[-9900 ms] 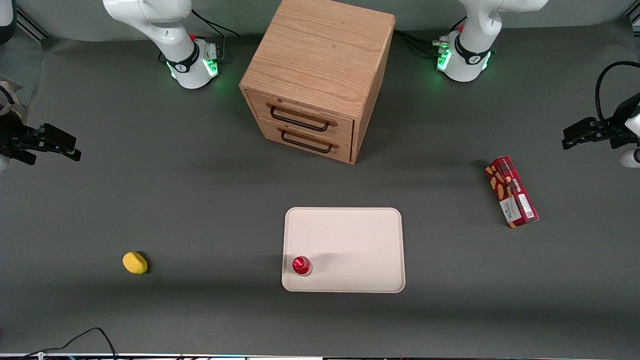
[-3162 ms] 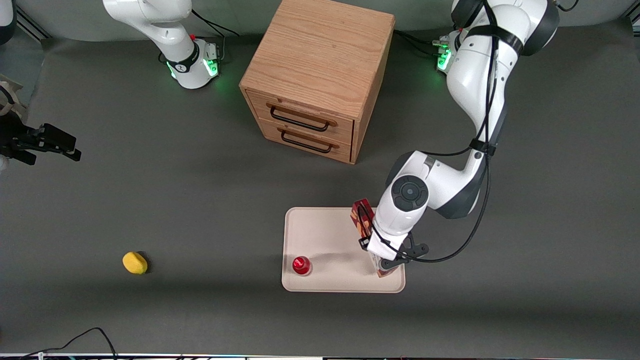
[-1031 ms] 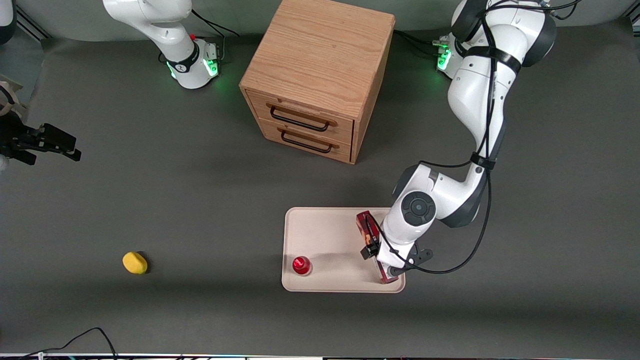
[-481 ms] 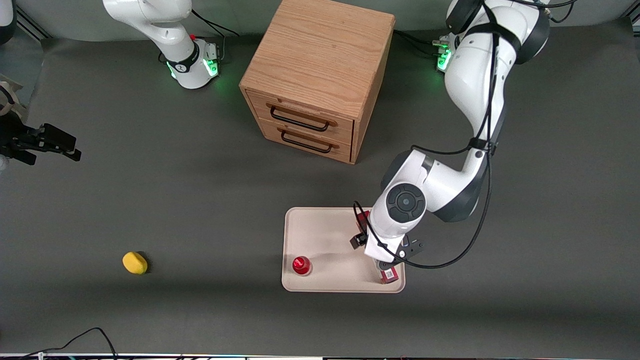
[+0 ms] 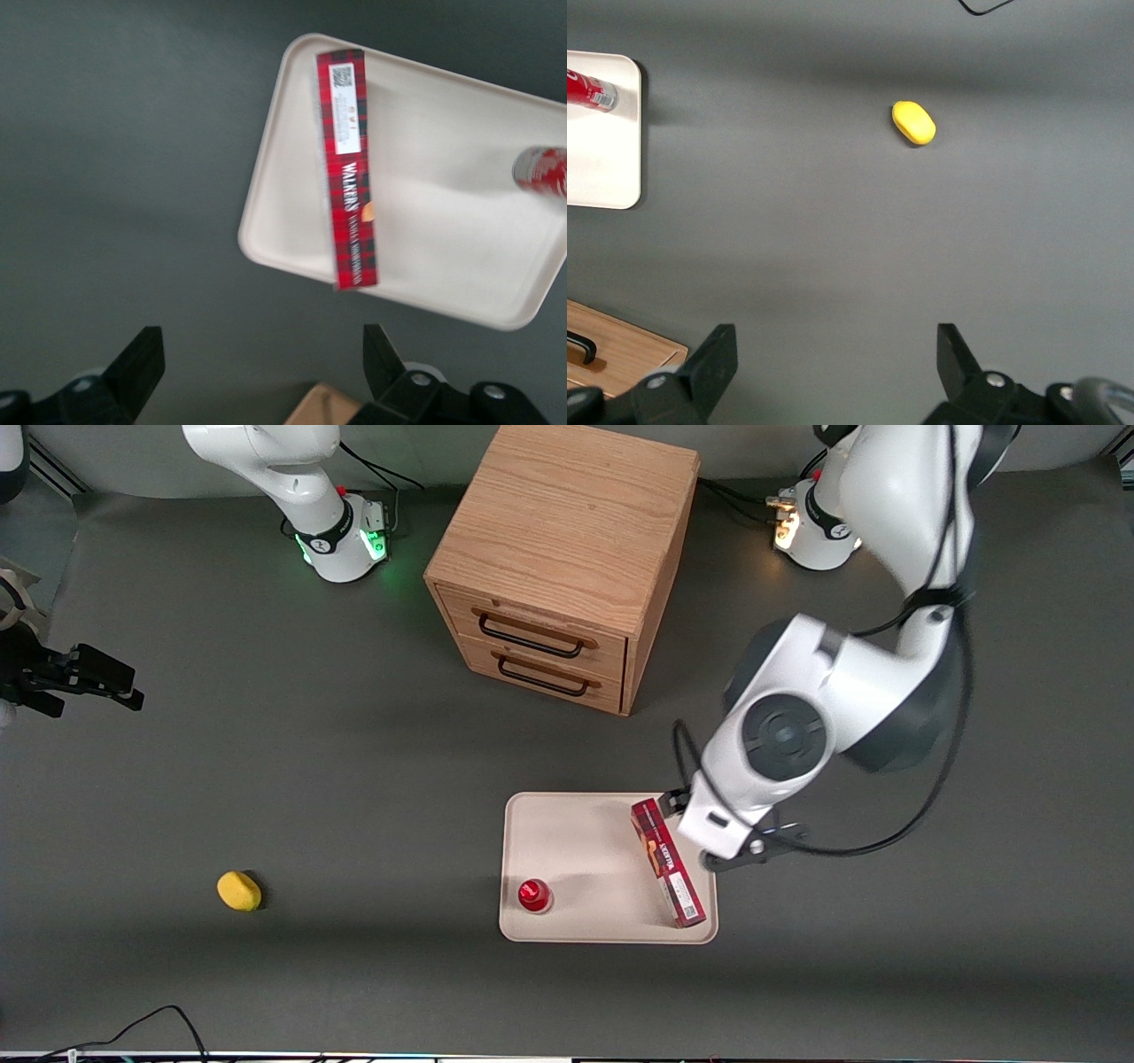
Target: Place red cookie box on tray
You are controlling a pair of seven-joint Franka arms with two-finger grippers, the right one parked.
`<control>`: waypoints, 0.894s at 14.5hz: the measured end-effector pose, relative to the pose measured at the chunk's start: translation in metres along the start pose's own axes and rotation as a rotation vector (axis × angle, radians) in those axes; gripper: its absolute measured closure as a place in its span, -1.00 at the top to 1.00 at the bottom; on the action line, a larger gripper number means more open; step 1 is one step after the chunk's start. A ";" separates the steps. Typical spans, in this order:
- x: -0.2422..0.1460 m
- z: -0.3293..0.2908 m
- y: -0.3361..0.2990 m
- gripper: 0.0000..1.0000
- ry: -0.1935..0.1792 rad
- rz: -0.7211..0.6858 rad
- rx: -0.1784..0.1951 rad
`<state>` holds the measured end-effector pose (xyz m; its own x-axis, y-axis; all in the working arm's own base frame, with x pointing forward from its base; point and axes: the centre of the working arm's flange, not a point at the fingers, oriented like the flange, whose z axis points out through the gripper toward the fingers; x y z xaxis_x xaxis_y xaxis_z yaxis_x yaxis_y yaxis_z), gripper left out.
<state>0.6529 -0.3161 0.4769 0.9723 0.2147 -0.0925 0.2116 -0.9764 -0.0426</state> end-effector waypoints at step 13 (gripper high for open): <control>-0.070 -0.150 -0.243 1.00 -0.076 0.274 0.091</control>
<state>0.5487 -0.0974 0.6427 0.9810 -0.0523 -0.1868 -0.0708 -0.9930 -0.0941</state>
